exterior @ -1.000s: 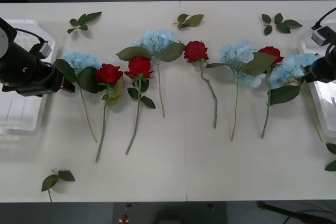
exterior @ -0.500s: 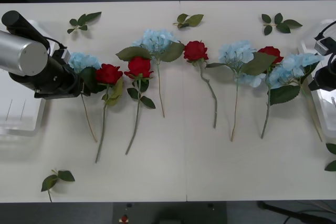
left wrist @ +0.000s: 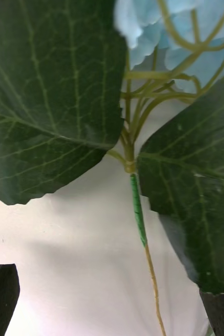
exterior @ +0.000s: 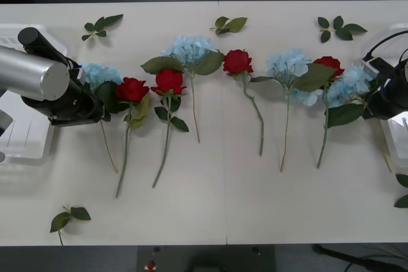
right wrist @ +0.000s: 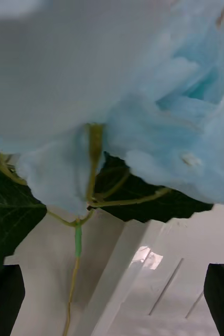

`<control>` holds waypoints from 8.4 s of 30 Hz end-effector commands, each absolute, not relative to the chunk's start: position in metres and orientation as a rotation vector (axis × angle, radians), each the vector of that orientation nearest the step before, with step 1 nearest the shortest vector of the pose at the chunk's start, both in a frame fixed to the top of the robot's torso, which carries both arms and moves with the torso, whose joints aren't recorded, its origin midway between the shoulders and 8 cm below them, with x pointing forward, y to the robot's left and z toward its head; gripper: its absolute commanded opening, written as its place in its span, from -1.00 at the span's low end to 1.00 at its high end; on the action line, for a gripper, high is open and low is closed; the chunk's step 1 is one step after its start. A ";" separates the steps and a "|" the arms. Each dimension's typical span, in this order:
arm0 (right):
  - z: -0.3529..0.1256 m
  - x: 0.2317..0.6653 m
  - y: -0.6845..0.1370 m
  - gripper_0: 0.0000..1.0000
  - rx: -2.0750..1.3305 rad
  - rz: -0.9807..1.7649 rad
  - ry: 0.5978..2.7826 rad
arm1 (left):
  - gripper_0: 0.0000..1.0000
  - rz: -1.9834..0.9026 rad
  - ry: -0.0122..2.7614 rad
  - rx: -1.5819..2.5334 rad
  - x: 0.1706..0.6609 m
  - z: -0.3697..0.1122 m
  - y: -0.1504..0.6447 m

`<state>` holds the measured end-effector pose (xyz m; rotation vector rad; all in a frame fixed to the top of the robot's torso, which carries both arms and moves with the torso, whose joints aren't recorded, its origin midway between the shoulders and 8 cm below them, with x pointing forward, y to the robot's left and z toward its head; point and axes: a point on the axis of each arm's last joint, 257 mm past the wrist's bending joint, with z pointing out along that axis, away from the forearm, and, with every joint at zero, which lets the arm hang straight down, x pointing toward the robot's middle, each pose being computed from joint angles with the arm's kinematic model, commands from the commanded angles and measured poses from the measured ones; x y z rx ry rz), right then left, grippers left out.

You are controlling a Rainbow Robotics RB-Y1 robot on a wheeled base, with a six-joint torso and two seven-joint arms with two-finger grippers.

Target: Put the red flowers into the right box and the blue flowers into the left box

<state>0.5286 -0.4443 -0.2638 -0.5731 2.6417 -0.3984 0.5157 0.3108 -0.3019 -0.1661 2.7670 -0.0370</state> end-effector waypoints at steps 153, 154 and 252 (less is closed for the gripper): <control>0.089 0.479 0.160 -1.00 -0.741 1.631 1.322 | 1.00 -0.999 1.990 0.870 0.486 -0.047 0.305; 0.088 0.478 0.161 -1.00 -0.742 1.634 1.325 | 1.00 -1.040 1.964 0.888 0.479 -0.041 0.300; 0.001 0.493 0.038 1.00 -0.933 1.359 2.017 | -1.00 -0.760 2.131 0.818 0.512 -0.026 0.328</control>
